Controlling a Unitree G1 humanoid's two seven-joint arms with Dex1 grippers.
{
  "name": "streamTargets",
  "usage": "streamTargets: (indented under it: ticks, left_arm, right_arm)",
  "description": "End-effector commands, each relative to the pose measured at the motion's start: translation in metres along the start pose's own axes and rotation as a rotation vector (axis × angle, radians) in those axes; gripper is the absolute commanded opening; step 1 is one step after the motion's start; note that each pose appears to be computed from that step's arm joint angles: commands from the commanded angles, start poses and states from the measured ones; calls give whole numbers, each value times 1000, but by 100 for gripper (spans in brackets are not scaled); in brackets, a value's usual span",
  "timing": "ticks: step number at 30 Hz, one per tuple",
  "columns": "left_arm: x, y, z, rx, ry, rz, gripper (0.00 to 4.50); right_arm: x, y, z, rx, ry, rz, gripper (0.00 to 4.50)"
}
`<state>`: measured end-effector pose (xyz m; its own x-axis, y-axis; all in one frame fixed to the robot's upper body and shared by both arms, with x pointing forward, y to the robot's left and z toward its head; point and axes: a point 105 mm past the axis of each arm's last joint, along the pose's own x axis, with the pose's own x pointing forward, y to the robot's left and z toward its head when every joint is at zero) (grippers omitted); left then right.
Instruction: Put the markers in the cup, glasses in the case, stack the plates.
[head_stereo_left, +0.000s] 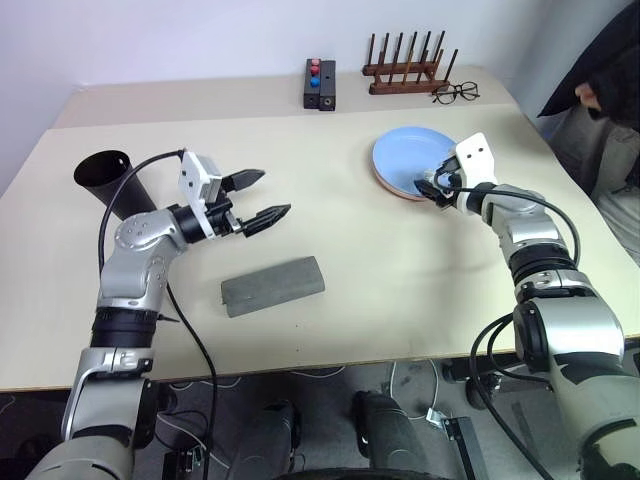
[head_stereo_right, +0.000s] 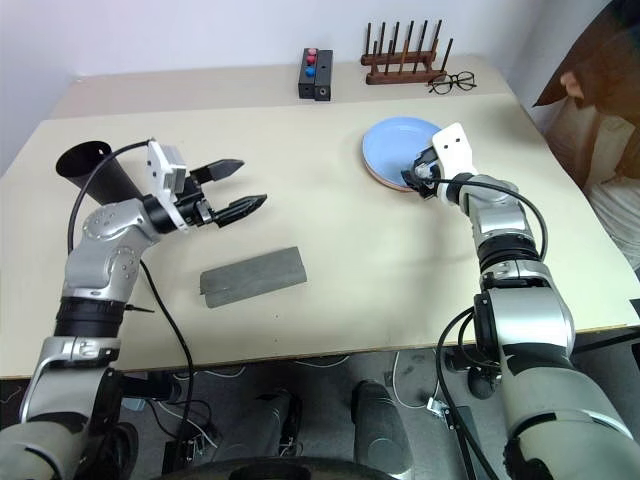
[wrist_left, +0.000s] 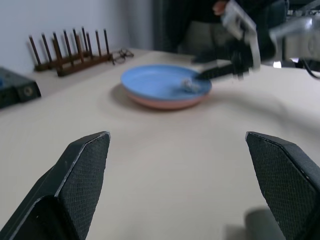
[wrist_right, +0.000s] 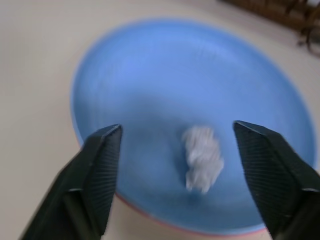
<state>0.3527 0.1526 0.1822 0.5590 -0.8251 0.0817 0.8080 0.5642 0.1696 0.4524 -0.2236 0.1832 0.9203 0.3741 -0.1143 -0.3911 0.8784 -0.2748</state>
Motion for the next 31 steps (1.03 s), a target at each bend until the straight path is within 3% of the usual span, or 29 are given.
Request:
streamTargets:
  ticks: [1, 6, 8, 13, 18, 21, 31]
  left_arm:
    - [-26, 7, 31, -11, -104, -11, 450]
    - [-47, -7, 28, -29, -72, -99, 450]
    - [-55, -16, 20, -26, -17, -136, 450]
    - [-96, -26, -6, -4, 146, -198, 450]
    - [-99, -37, -5, -50, 147, -238, 450]
    - [-102, -37, -11, -94, 132, -257, 450]
    - [-86, -33, -18, -30, 75, -222, 450]
  right_arm:
    - [-28, -6, 50, -65, -237, 36, 333]
    - [-77, 22, 49, -128, -282, 181, 333]
    - [-102, 41, 40, -97, -288, 311, 333]
    - [-163, 94, 2, -46, -97, 638, 333]
    - [-171, 91, 1, -19, -80, 652, 333]
    - [-171, 105, 3, -68, -124, 652, 333]
    - [-178, 104, -5, -108, -122, 622, 333]
